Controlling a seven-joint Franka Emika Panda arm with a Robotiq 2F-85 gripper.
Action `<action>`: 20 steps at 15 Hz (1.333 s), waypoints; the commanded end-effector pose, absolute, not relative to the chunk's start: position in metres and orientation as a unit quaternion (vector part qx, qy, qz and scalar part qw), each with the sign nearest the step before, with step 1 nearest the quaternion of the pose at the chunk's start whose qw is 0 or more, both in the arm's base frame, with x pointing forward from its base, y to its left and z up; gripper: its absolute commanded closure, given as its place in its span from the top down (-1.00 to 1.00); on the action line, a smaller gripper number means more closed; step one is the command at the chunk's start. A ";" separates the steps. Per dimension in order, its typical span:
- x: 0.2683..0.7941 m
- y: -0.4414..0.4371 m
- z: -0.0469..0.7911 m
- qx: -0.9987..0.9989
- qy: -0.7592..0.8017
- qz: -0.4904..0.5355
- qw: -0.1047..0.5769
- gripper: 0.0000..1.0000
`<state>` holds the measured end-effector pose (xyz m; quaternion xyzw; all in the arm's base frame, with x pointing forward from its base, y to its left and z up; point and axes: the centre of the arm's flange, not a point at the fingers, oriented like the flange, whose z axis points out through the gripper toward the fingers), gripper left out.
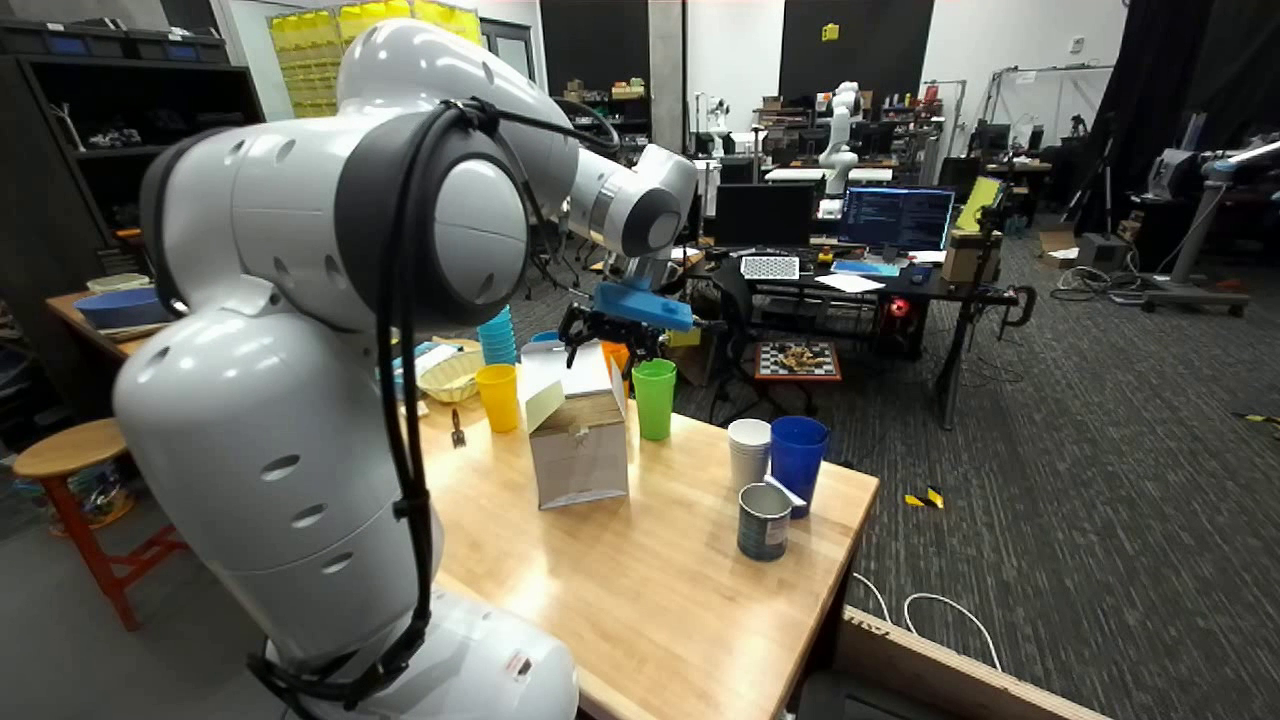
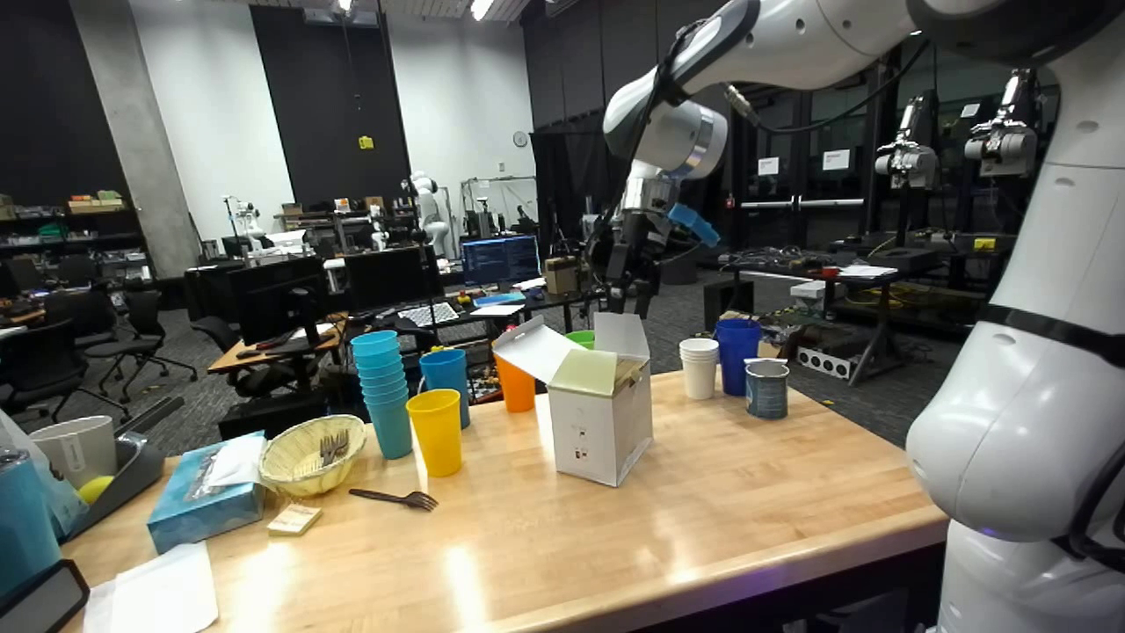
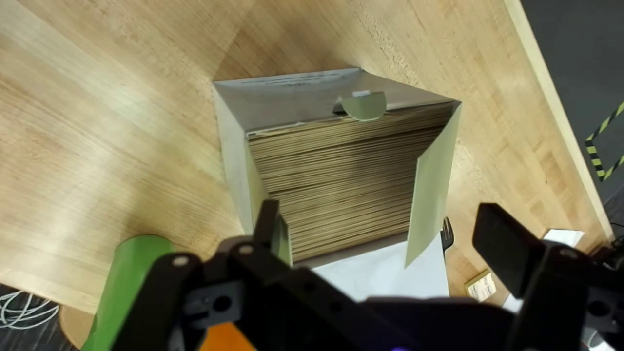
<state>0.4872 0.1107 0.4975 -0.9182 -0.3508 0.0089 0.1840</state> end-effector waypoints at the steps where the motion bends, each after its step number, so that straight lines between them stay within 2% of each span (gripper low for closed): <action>1: 0.490 0.109 0.504 -0.915 -0.354 0.014 0.195 1.00; 17: 0.485 0.106 0.500 -0.918 -0.350 0.025 0.187 1.00; 20: 0.493 0.111 0.498 -0.913 -0.375 0.002 0.159 1.00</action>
